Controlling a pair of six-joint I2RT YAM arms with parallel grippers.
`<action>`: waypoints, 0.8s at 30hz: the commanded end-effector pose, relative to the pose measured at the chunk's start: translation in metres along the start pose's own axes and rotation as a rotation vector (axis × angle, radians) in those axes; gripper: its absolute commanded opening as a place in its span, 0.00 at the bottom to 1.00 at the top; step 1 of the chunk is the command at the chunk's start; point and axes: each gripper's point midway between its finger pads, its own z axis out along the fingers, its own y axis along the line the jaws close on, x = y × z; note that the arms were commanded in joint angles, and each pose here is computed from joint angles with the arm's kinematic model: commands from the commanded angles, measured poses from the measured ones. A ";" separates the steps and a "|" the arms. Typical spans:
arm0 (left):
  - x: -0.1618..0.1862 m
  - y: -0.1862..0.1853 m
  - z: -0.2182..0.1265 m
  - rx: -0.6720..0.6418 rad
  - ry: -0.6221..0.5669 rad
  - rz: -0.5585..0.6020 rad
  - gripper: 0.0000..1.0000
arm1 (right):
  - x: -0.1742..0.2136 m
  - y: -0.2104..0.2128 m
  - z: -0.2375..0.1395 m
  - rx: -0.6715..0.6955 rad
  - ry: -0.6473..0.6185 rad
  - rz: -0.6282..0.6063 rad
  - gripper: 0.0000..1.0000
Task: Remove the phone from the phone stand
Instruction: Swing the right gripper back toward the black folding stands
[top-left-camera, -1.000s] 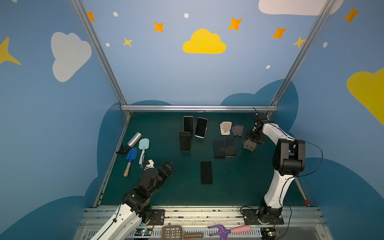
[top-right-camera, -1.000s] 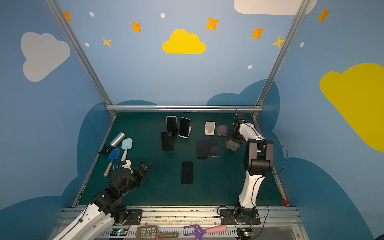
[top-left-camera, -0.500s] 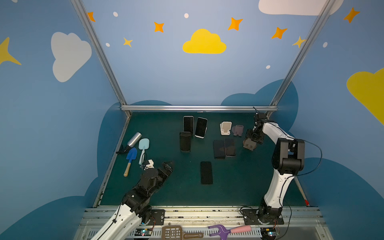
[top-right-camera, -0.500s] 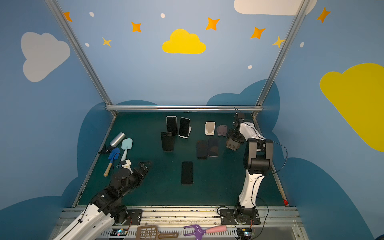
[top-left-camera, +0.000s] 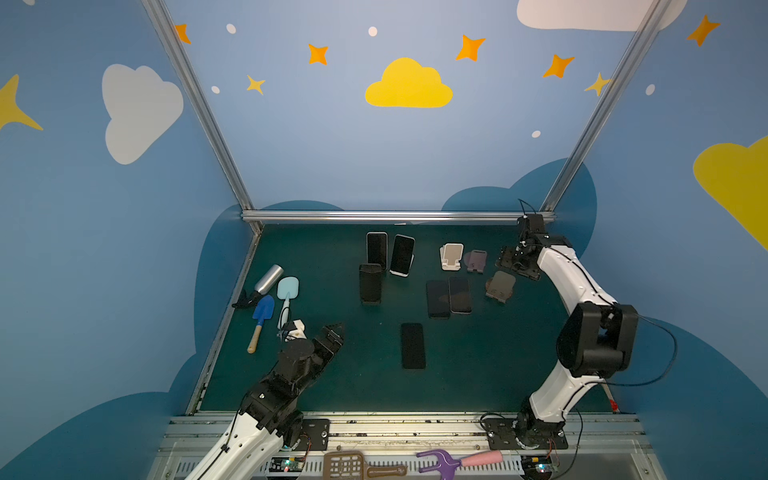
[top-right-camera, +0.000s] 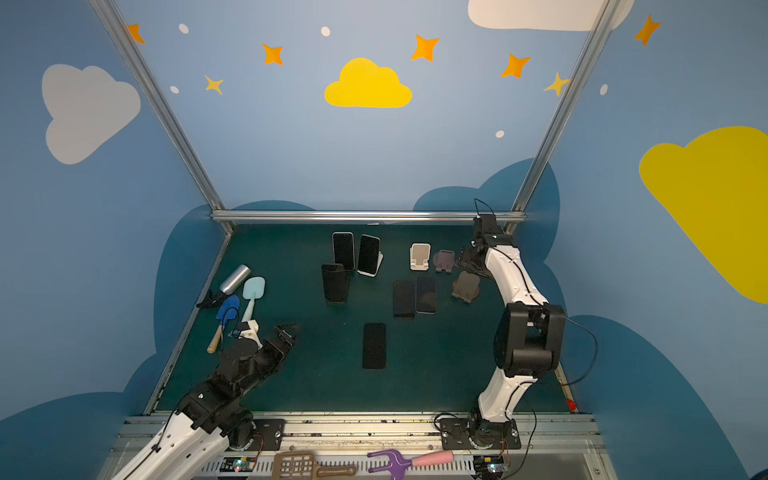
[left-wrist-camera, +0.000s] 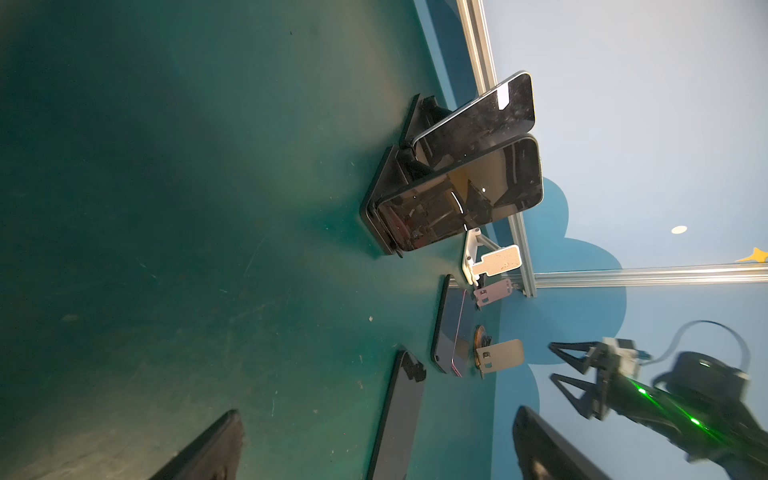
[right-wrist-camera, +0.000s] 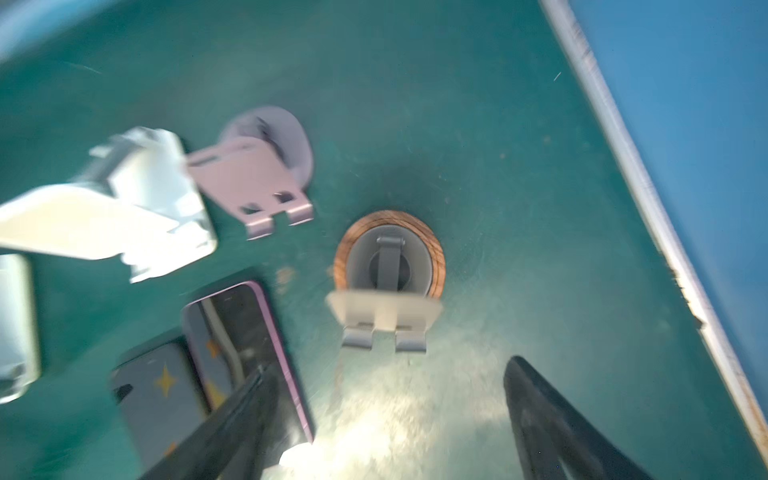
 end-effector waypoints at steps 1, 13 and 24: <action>-0.005 -0.003 -0.005 -0.003 -0.021 0.021 1.00 | 0.019 0.013 -0.034 0.011 -0.055 -0.028 0.85; -0.006 0.008 -0.015 -0.044 -0.028 0.023 1.00 | 0.111 0.171 -0.119 -0.398 -0.269 -0.294 0.86; -0.013 0.017 -0.033 -0.060 -0.067 0.021 1.00 | 0.142 0.271 -0.160 -0.603 -0.400 -0.475 0.84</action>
